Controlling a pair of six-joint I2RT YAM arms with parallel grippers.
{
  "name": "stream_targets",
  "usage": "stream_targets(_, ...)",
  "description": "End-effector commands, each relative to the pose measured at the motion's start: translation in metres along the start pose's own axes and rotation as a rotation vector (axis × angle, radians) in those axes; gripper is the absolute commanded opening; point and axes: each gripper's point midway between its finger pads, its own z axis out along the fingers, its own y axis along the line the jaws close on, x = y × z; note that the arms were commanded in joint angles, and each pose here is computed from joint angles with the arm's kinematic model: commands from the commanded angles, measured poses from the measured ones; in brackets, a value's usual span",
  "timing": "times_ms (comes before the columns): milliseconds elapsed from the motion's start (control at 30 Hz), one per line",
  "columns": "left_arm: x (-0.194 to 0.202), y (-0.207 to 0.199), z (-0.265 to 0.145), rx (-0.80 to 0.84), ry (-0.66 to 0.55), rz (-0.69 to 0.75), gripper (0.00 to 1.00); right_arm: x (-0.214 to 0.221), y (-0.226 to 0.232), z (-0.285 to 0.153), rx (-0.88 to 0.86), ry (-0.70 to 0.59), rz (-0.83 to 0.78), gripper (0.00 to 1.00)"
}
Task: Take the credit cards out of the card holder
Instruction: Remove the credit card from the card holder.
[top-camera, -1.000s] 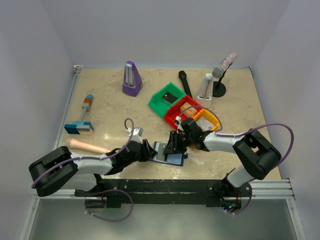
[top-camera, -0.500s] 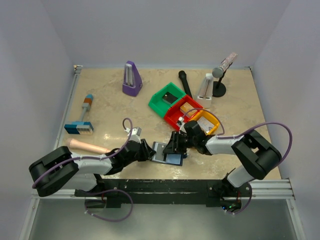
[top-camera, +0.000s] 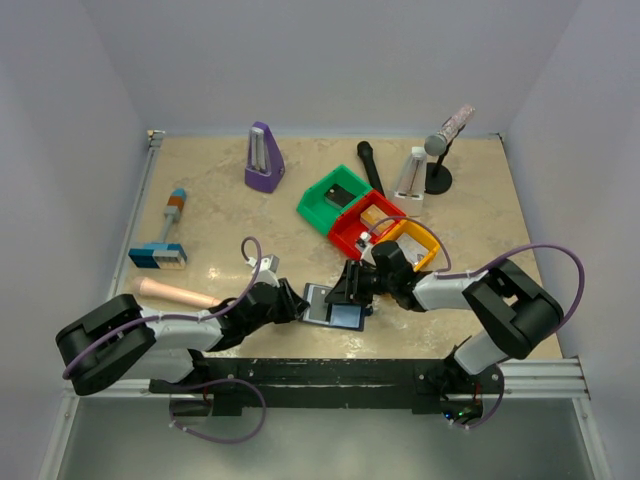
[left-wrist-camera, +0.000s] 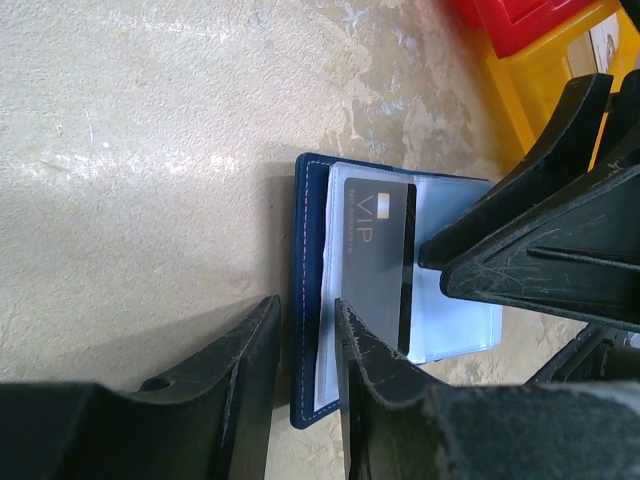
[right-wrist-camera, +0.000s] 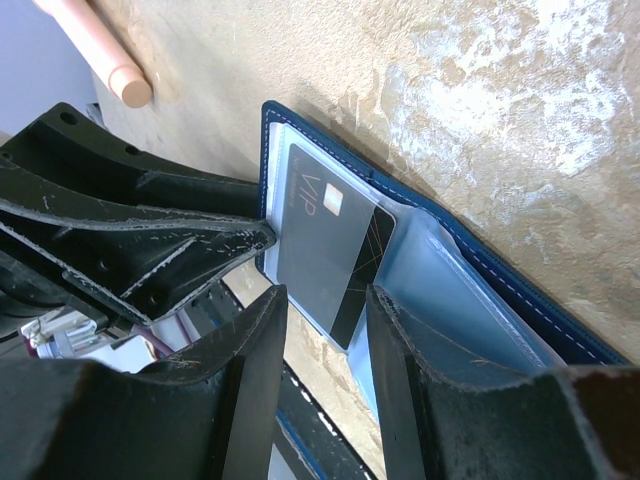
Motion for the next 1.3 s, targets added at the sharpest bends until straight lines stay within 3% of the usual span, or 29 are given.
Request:
stream_targets(0, 0.018, 0.043, -0.003, -0.152, 0.054, 0.025, 0.33, -0.005, -0.001, 0.002, 0.013, -0.005, 0.016, 0.42)
stream_targets(267, 0.017, 0.046, -0.003, -0.167, 0.050, 0.020, 0.38, 0.002, -0.017, 0.004, 0.102, 0.040, 0.026, 0.42)
stream_targets(567, 0.020, 0.029, 0.001, -0.089, 0.079, 0.044, 0.37, 0.004, -0.017, 0.007, 0.122, 0.057, 0.021, 0.42)
stream_targets(667, 0.020, 0.025, 0.001, -0.066, 0.081, 0.049, 0.29, 0.005, -0.017, 0.007, 0.117, 0.059, 0.023, 0.42)
stream_targets(767, 0.022, 0.024, 0.001, -0.052, 0.085, 0.048, 0.13, 0.005, -0.016, 0.006, 0.109, 0.052, 0.022, 0.43)
stream_targets(900, 0.023, 0.022, 0.001, -0.034, 0.085, 0.043, 0.01, 0.005, -0.015, 0.003, 0.114, 0.046, 0.014, 0.43)
stream_targets(1267, 0.015, 0.013, -0.006, 0.058, 0.018, -0.025, 0.00, 0.008, -0.003, -0.005, 0.110, 0.049, -0.002, 0.43)
